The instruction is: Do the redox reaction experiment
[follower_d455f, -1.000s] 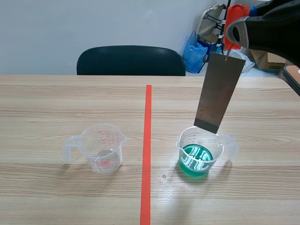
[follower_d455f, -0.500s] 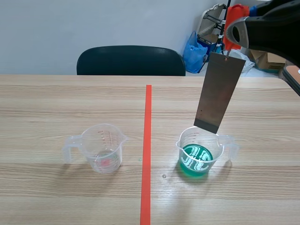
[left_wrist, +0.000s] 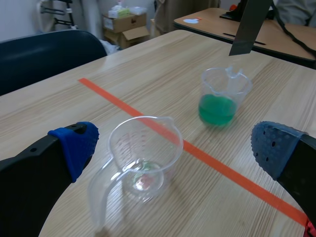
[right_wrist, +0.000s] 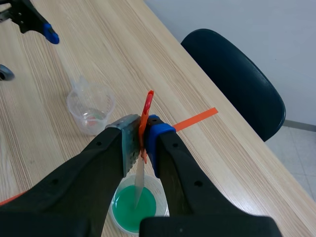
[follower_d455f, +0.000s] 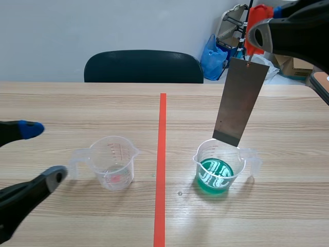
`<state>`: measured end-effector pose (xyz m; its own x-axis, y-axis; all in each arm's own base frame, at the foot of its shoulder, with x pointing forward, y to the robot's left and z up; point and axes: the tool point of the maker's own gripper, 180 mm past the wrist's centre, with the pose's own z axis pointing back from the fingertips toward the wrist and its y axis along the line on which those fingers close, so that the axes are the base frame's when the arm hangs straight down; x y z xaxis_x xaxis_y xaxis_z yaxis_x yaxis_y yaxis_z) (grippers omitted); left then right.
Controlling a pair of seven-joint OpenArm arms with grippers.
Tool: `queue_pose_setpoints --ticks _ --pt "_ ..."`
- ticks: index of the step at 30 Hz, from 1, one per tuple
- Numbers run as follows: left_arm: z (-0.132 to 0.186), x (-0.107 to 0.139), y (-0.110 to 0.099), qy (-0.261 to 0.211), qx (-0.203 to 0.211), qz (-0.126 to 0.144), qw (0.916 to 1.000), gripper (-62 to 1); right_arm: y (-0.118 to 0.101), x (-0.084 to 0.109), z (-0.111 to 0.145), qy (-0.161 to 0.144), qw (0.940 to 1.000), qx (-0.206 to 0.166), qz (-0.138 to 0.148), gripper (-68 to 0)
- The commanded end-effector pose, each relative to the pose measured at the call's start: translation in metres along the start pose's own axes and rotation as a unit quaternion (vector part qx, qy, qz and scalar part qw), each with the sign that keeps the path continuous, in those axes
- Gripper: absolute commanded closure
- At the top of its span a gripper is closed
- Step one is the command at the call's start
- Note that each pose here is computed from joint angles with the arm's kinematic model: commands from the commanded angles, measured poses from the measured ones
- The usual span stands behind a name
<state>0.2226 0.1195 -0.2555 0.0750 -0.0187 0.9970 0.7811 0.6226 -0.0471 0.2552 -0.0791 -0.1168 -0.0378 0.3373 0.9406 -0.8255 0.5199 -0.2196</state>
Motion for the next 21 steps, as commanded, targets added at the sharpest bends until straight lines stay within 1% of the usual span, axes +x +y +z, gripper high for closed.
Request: queue_pose_setpoints --ticks 1,4,6,8,9,10,16,21 --pt "-0.013 0.009 0.005 -0.029 0.002 0.016 0.9994 -62.3 -0.003 0.008 0.002 -0.009 0.9999 -0.003 0.009 -0.6" --pt "-0.041 0.003 0.006 -0.035 -0.012 0.04 0.9985 -62.3 -0.003 0.008 0.002 -0.009 0.9999 -0.003 0.009 -0.6" --pt "-0.059 -0.002 0.001 -0.029 -0.031 0.051 0.9978 -61.2 -0.003 0.008 0.002 -0.009 0.9999 -0.003 0.009 -0.6" --pt "-0.075 -0.007 -0.007 -0.024 -0.053 0.061 0.9964 -42.5 -0.003 0.008 0.002 -0.009 0.9999 -0.003 0.009 -0.6" --pt "-0.082 -0.007 -0.01 -0.028 -0.062 0.066 0.9955 -35.0 -0.003 0.008 0.002 -0.009 0.9999 -0.003 0.009 -0.6" --pt "-0.089 -0.008 -0.013 -0.027 -0.068 0.07 0.9949 -30.5 -0.003 0.008 0.002 -0.009 0.9999 -0.003 0.009 -0.6" --pt "-0.129 -0.007 -0.024 -0.032 -0.086 0.083 0.9923 -14.6 -0.003 0.008 0.002 -0.009 0.9999 -0.003 0.009 -0.6" --pt "-0.158 -0.008 -0.033 -0.026 -0.096 0.096 0.9904 -6.8 -0.003 0.008 0.002 -0.009 0.9999 -0.003 0.009 -0.6"
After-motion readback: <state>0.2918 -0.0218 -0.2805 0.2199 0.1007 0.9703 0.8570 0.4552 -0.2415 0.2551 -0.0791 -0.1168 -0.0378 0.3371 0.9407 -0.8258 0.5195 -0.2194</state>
